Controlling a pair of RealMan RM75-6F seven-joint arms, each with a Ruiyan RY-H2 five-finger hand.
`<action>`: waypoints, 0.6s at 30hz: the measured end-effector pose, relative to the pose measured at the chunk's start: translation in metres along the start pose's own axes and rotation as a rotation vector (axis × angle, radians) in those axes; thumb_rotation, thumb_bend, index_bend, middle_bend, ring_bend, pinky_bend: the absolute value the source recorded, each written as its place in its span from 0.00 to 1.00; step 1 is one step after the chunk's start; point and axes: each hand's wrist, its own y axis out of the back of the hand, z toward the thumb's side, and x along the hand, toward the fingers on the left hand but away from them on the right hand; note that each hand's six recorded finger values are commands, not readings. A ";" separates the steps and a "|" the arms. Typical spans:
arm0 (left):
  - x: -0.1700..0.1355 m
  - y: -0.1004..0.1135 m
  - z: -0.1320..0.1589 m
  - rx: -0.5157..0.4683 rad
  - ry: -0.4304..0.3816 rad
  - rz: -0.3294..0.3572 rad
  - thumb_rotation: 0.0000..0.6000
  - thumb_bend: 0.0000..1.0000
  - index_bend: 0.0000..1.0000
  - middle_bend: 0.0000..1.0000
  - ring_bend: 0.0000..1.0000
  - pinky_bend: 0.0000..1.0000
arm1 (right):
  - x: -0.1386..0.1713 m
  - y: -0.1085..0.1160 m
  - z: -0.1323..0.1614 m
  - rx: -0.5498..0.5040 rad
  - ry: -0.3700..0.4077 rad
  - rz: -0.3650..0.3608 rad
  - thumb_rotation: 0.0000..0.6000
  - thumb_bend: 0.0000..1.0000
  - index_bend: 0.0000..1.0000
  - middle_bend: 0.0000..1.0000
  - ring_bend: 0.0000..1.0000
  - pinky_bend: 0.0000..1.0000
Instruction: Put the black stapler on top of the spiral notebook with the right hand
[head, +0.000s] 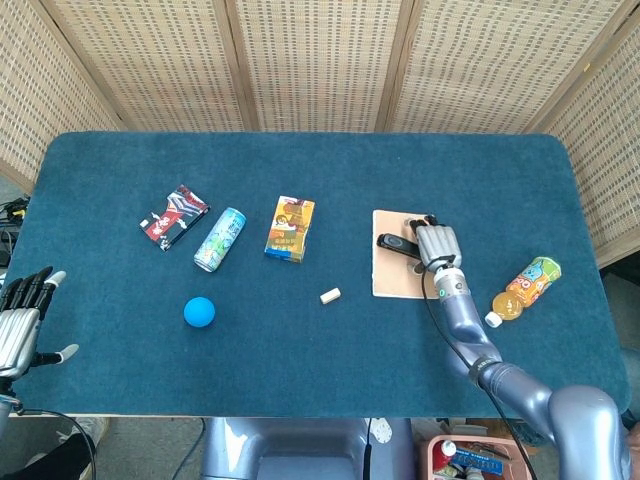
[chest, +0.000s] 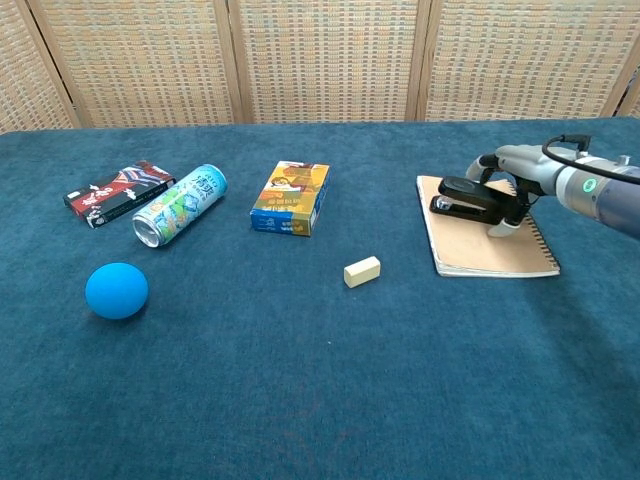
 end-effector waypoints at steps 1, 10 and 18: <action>0.000 0.000 0.000 -0.001 0.000 0.000 1.00 0.03 0.00 0.00 0.00 0.00 | 0.001 0.001 0.001 -0.005 0.004 -0.002 1.00 0.00 0.00 0.00 0.00 0.07; -0.001 0.002 0.003 -0.009 -0.015 0.003 1.00 0.03 0.00 0.00 0.00 0.00 | 0.021 0.024 0.002 -0.028 0.056 -0.075 1.00 0.00 0.00 0.00 0.00 0.06; -0.008 0.005 0.006 -0.008 -0.040 0.022 1.00 0.03 0.00 0.00 0.00 0.00 | 0.079 0.058 -0.023 -0.069 0.116 -0.167 1.00 0.00 0.00 0.00 0.00 0.00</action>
